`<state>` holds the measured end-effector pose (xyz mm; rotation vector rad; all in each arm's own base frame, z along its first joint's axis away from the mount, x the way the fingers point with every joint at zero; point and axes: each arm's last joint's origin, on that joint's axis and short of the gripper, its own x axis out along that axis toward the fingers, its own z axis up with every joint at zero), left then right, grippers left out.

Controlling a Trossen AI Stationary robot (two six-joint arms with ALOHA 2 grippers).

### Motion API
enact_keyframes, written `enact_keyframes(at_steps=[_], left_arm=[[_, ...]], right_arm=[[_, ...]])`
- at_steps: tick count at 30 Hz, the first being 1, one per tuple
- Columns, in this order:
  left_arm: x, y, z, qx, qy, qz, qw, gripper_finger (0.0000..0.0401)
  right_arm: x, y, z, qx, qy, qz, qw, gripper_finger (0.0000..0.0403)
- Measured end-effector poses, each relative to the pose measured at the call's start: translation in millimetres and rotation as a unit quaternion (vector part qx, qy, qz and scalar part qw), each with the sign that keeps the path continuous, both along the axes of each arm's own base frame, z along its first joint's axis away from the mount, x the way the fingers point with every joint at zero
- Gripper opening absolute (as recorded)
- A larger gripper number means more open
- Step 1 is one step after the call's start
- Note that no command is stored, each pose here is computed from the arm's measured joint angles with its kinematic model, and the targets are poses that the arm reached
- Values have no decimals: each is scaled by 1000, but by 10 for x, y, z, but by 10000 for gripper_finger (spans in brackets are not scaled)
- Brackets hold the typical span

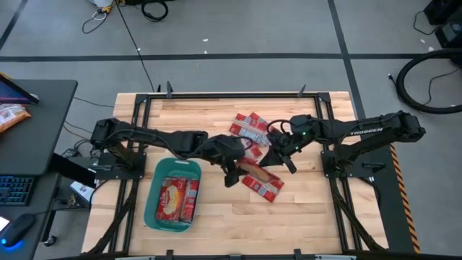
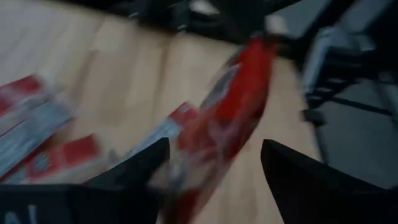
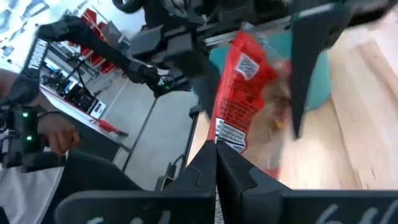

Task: Sort popcorn bags into baskets
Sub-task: Put the red popcorn bag into the green bin

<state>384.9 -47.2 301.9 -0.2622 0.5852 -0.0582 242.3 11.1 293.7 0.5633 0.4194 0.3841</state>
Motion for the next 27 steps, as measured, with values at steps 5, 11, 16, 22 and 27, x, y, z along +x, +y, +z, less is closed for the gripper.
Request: enact_keyframes(at_steps=[5,11,16,22,27], left_arm=[[34,-35,-30,-35,-1,-30,999,201],[32,-17,-23,-75,6,-21,997,97],[27,-7,-21,-142,24,-47,989,37],[-194,-6,160,-176,55,-74,980,37],[-583,21,394,-175,100,-70,977,48]], right_arm=[[14,4,40,-1,-22,-6,1000,5],[17,2,52,-1,-28,-8,1000,6],[17,-1,54,4,-26,-10,1000,33],[-2,-108,57,40,-10,0,999,92],[-68,-189,24,49,22,-1,999,118]])
